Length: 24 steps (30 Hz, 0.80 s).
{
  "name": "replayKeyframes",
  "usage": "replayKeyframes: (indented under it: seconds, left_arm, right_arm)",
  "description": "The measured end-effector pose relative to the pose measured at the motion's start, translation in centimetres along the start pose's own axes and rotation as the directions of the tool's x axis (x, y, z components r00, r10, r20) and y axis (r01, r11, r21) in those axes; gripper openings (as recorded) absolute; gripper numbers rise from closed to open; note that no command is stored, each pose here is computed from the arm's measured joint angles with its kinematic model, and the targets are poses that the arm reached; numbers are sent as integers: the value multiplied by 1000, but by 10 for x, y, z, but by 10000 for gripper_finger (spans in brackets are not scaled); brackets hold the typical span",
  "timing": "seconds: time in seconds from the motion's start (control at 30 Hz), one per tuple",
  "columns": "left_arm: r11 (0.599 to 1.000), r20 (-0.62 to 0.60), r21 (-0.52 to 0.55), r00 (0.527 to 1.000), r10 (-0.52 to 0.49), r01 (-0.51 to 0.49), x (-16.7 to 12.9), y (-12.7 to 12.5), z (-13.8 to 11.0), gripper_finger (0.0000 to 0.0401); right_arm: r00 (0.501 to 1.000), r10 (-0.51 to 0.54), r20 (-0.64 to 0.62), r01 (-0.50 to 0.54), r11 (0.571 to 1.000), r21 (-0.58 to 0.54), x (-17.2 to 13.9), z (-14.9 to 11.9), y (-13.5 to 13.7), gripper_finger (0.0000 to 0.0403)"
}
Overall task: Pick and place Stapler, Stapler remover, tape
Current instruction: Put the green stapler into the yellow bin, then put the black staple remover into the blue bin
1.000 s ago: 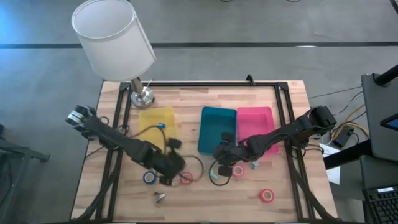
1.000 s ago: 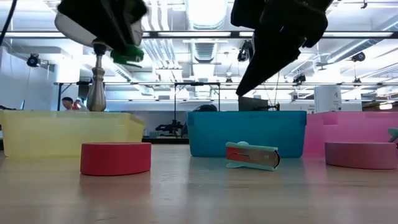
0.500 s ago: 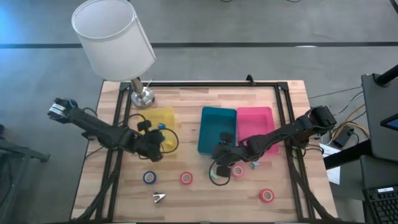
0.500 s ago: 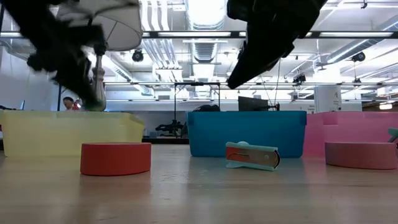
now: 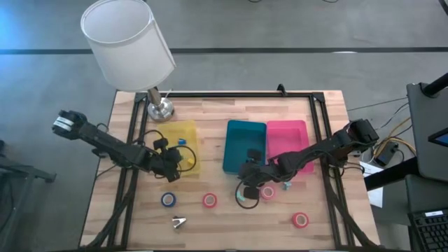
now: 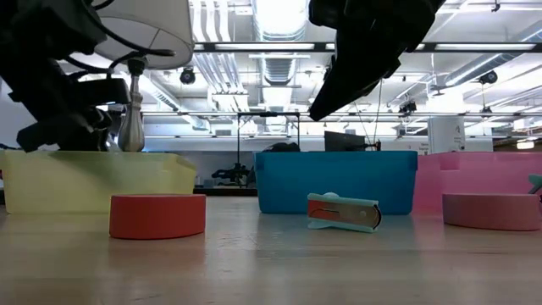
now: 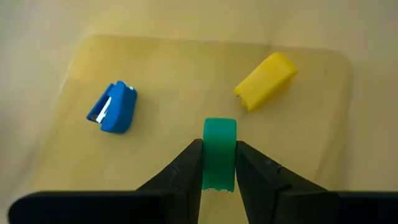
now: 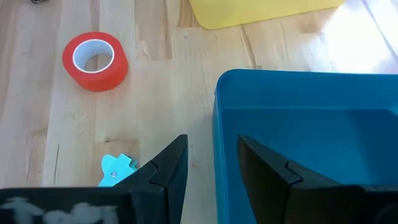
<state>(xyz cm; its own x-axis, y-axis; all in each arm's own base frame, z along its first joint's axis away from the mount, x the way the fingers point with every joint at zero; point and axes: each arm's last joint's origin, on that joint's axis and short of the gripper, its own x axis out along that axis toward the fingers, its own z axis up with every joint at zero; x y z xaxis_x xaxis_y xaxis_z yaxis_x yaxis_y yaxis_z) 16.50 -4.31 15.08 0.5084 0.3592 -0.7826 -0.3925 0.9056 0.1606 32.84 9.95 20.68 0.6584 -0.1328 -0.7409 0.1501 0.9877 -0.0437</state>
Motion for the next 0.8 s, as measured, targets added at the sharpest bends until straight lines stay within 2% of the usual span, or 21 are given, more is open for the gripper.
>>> replayKeyframes:
  seconds: [0.33,0.6,0.8]
  left_arm:
    - [999,-11,32,1000,0,0,-1,0,0,95]
    - [998,-37,59,999,-18,20,-1,0,-2,153]
    - [986,-24,160,999,-31,35,-11,-3,15,187]
  right_arm:
    - [1000,1,4,-1,1000,2,0,0,0,128]
    - [1000,4,10,-4,1000,4,0,1,0,138]
    - [1000,4,12,-4,1000,5,0,1,0,136]
